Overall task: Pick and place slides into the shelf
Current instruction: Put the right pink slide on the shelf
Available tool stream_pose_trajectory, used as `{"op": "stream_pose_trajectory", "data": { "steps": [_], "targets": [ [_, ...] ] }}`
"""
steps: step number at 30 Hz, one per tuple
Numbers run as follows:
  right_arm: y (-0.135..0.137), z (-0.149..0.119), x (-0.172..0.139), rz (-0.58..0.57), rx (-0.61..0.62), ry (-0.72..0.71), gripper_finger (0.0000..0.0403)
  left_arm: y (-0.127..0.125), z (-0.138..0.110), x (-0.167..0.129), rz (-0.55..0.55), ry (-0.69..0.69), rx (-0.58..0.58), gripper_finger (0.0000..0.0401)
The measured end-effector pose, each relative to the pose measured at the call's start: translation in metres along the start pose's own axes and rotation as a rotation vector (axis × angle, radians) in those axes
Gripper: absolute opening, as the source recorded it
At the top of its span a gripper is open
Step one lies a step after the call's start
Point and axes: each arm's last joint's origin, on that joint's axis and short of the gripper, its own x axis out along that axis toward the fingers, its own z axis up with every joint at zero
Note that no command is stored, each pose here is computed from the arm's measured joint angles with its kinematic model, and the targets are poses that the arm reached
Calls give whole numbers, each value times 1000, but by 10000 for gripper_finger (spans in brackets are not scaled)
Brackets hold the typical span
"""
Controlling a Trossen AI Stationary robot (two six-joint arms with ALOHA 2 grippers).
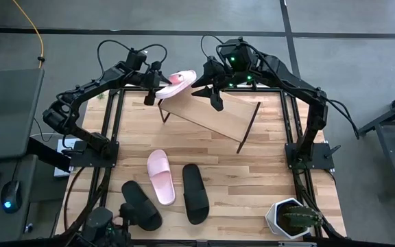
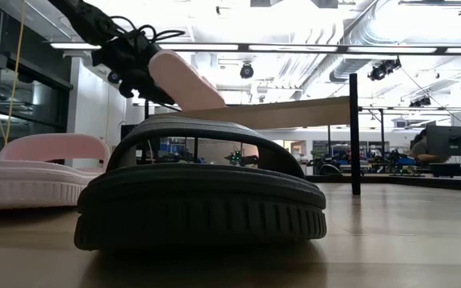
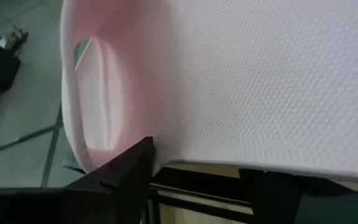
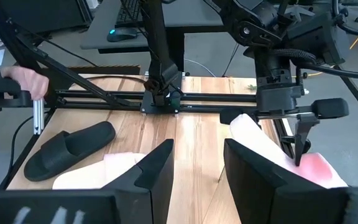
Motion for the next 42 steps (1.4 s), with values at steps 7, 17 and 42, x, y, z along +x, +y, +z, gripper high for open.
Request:
{"op": "stream_pose_trajectory", "data": {
  "steps": [7, 17, 42],
  "targets": [
    [0, 0, 0, 0, -1, 0, 131, -1, 2, -4, 1, 29, -43, 240],
    [0, 0, 0, 1, -2, 4, 131, -9, 18, -16, 76, 123, -59, 234],
    [-2, -8, 10, 3, 22, 61, 131, -26, 43, -35, 208, 264, -23, 232]
  ]
}}
